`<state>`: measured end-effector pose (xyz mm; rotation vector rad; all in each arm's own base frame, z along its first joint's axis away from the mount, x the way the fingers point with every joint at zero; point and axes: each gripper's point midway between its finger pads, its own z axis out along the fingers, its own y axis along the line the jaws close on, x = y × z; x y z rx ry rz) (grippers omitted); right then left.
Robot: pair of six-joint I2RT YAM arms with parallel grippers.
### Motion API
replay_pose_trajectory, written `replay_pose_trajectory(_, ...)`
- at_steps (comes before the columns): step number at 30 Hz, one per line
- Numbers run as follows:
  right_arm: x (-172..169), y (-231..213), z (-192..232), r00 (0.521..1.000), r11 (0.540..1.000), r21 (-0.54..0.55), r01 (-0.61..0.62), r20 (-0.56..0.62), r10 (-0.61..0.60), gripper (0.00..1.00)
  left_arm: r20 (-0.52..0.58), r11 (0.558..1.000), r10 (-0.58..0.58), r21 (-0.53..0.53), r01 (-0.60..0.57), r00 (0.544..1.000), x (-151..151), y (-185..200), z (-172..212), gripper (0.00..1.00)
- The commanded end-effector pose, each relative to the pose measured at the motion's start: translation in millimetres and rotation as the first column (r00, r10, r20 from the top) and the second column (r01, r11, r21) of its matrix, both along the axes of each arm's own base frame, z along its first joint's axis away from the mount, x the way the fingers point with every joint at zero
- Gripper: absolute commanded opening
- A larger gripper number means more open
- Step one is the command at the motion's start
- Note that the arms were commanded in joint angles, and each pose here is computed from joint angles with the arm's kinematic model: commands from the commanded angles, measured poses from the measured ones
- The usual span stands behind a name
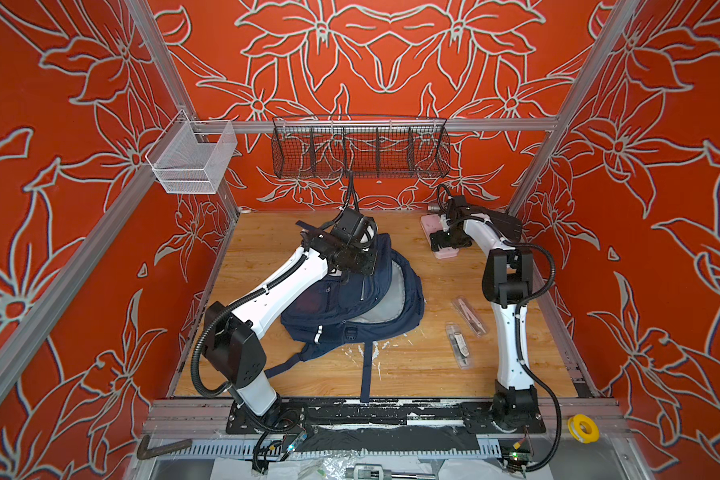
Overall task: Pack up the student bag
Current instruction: 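Lift the pink pencil case off the table with the right gripper, then carry the pink pencil case over the backpack and lower it into the compartment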
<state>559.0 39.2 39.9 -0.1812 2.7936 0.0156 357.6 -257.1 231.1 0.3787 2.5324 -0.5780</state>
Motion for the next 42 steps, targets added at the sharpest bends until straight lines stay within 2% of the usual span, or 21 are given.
replay_pose_trajectory(1,-17.8,2.8,-28.5,0.994,1.000,0.016,0.007,-0.109,-0.005,0.97,0.091,0.999,-0.010,-0.036,0.013,0.996,10.1,-4.6,26.8,0.00)
replay_pose_trajectory(4,-20.0,4.2,-34.1,0.993,1.000,0.018,-0.006,-0.120,0.008,0.97,0.093,0.999,-0.002,-0.035,0.006,0.996,7.6,-1.4,26.8,0.00)
replay_pose_trajectory(10,-19.1,6.8,-17.6,0.996,0.999,0.017,-0.040,-0.084,0.042,0.86,0.105,0.999,0.001,-0.032,0.003,0.994,7.4,0.1,29.3,0.00)
replay_pose_trajectory(15,-18.6,7.1,14.1,0.999,0.999,0.017,-0.042,-0.022,0.042,0.79,0.110,0.999,0.000,-0.033,0.004,0.994,7.1,0.8,31.8,0.00)
replay_pose_trajectory(22,-42.0,14.7,61.7,0.997,0.997,0.049,-0.057,0.052,0.054,0.72,0.125,0.999,0.000,-0.035,0.004,0.992,3.7,3.8,33.5,0.00)
replay_pose_trajectory(27,-75.4,19.9,93.9,0.993,0.995,0.063,-0.075,0.098,0.068,0.68,0.135,0.999,-0.008,-0.032,0.013,0.991,1.6,5.3,28.7,0.00)
replay_pose_trajectory(31,-106.3,27.3,105.7,0.992,0.993,0.069,-0.093,0.090,0.087,0.67,0.143,0.999,-0.028,-0.034,0.033,0.989,2.4,2.4,29.1,0.00)
replay_pose_trajectory(37,-169.1,55.8,118.7,0.980,0.975,0.098,-0.197,0.037,0.194,0.66,0.160,0.997,-0.033,-0.063,0.044,0.987,3.2,2.0,33.0,0.00)
replay_pose_trajectory(42,-233.0,85.9,127.6,0.947,0.937,0.146,-0.317,-0.002,0.321,0.66,0.166,0.994,-0.035,-0.098,0.051,0.986,1.9,3.4,37.3,0.00)
